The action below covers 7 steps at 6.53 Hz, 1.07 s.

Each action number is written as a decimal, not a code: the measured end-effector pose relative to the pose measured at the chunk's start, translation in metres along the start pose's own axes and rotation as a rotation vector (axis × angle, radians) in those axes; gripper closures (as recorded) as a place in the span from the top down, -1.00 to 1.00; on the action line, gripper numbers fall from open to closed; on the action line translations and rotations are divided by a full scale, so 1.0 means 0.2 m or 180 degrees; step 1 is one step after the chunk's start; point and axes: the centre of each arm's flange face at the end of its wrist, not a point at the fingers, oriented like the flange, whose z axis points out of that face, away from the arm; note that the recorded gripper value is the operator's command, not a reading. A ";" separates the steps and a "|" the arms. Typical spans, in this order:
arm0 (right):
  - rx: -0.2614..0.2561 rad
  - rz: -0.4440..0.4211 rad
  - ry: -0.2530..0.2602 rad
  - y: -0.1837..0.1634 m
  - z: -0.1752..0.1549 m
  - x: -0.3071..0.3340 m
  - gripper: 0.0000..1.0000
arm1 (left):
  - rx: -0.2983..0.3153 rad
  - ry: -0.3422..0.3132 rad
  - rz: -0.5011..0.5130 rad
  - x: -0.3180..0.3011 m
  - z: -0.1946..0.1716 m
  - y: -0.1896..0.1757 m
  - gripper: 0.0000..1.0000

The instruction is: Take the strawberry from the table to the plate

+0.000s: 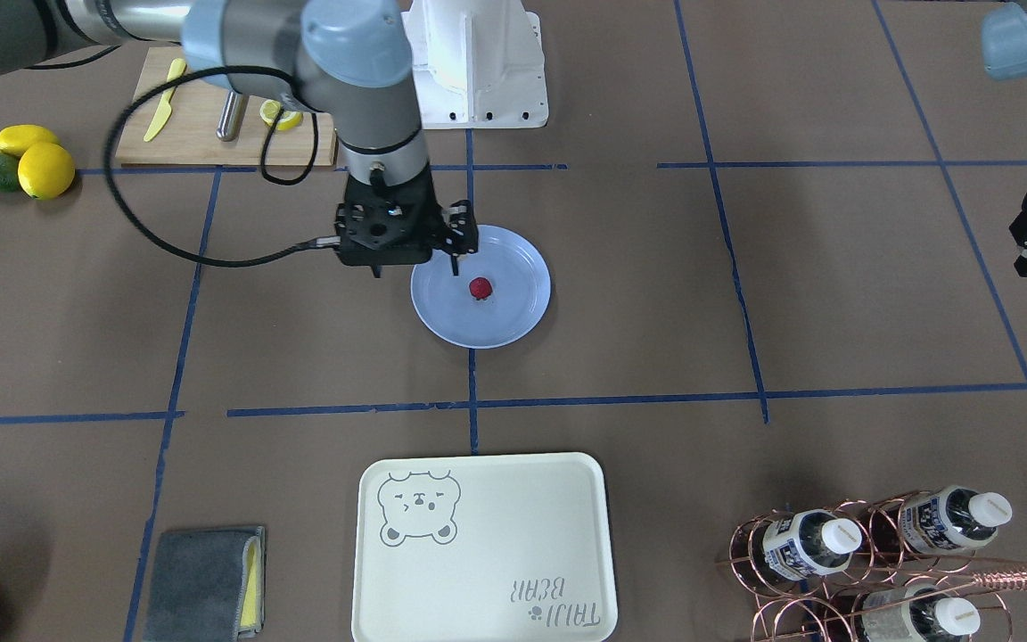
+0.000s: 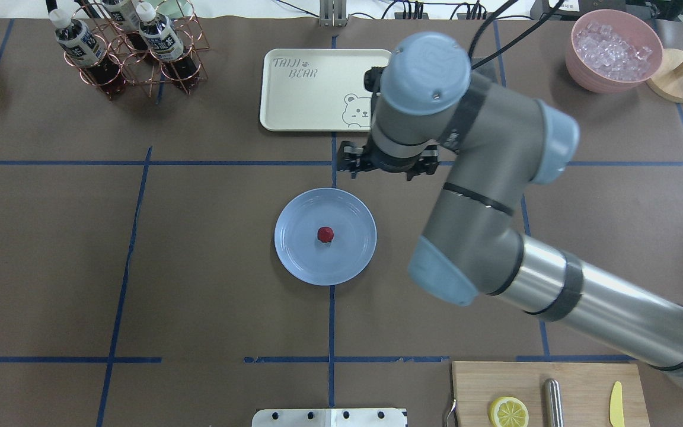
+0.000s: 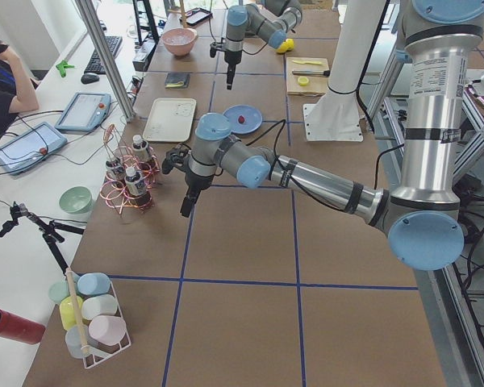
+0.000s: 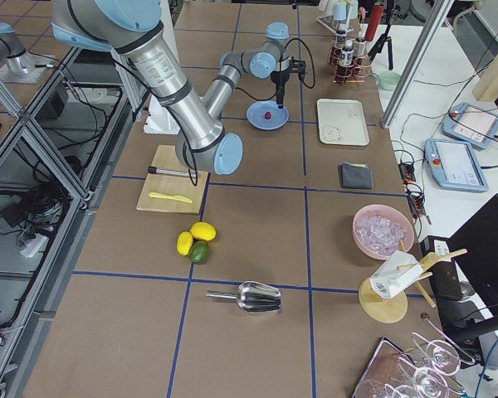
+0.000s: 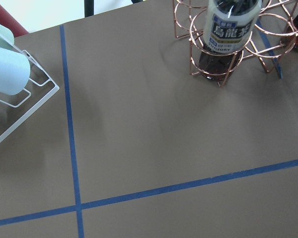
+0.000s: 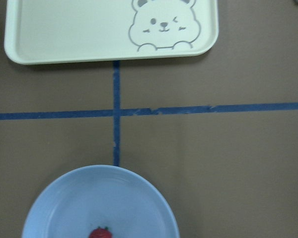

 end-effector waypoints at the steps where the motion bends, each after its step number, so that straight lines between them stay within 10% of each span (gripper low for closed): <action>1: -0.0044 -0.0173 0.0081 -0.12 -0.12 0.37 1.00 | -0.0106 0.0101 0.0042 -0.19 0.02 0.04 1.00; 3: -0.0294 -0.0490 0.0066 -0.35 -0.29 1.35 1.00 | -0.0204 0.0242 0.0028 -0.45 0.05 0.13 1.00; 7: -0.0623 -0.0652 -0.0192 -0.28 -0.27 2.88 1.00 | -0.0580 0.0511 -0.0412 -0.62 0.13 0.34 1.00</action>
